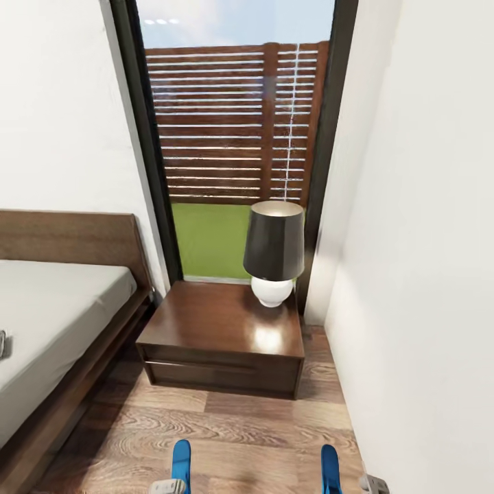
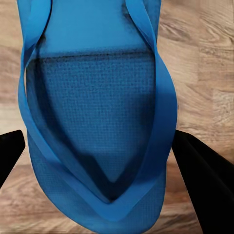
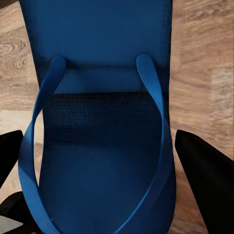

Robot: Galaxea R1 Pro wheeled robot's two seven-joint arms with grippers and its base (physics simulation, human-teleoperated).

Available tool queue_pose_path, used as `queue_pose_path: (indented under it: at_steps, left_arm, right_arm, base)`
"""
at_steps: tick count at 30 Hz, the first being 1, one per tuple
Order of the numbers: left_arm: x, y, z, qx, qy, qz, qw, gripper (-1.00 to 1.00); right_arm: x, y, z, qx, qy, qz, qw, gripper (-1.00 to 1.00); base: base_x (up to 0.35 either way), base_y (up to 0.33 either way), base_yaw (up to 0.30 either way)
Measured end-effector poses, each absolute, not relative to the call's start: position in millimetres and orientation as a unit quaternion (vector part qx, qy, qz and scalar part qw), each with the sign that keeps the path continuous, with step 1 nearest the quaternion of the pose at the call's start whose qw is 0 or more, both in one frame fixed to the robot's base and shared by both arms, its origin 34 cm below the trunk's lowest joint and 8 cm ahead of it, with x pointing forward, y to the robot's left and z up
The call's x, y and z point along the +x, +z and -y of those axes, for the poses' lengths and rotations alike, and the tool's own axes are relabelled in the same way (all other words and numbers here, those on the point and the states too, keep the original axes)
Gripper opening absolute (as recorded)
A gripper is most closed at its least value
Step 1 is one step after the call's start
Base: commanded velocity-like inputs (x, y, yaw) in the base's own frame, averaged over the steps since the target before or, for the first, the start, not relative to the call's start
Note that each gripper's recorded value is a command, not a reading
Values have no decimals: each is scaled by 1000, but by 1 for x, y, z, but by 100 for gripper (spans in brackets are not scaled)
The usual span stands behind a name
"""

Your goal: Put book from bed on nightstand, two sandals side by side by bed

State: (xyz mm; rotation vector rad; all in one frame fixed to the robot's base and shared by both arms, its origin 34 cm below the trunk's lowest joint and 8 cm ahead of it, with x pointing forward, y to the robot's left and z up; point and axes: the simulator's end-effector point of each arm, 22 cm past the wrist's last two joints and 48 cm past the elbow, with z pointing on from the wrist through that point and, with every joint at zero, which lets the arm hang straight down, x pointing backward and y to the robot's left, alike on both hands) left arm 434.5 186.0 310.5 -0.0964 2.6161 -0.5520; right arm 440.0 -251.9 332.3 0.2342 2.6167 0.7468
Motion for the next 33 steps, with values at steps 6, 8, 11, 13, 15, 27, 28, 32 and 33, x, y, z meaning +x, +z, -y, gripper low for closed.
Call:
queue_pose_path:
  at_steps: [6,8,11,13,15,27,28,32,33]
  left_arm:
    - [434,310,-186,-35,-201,-951,231,-100]
    - [434,310,-186,-35,-201,-951,231,-100]
    - [434,310,-186,-35,-201,-951,231,-100]
    - [434,310,-186,-35,-201,-951,231,-100]
    - [434,310,-186,-35,-201,-951,231,-100]
    - [434,310,-186,-35,-201,-951,231,-100]
    - [434,310,-186,-35,-201,-951,231,-100]
    - [434,310,-186,-35,-201,-951,231,-100]
    - [434,310,-186,-35,-201,-951,231,-100]
  right_arm:
    - [440,332,252,84,268,-938,204,-100]
    - [440,332,252,84,268,-938,204,-100]
    - [440,332,252,84,267,-938,204,-100]
    - [440,332,252,84,267,-938,204,-100]
    - [440,332,252,84,267,-938,204,-100]
    - [440,332,252,84,267,-938,204,-100]
    - [440,332,252,84,267,-938,204,-100]
    - [440,332,252,84,267,-938,204,-100]
    - [440,332,252,84,267,-938,204,-100]
  base:
    - [1,0,275]
    - [0,0,276]
    - [0,0,276]
    - [0,0,276]
    - [0,0,276]
    - [0,0,276]
    - [0,0,276]
    - [0,0,276]
    - [0,0,276]
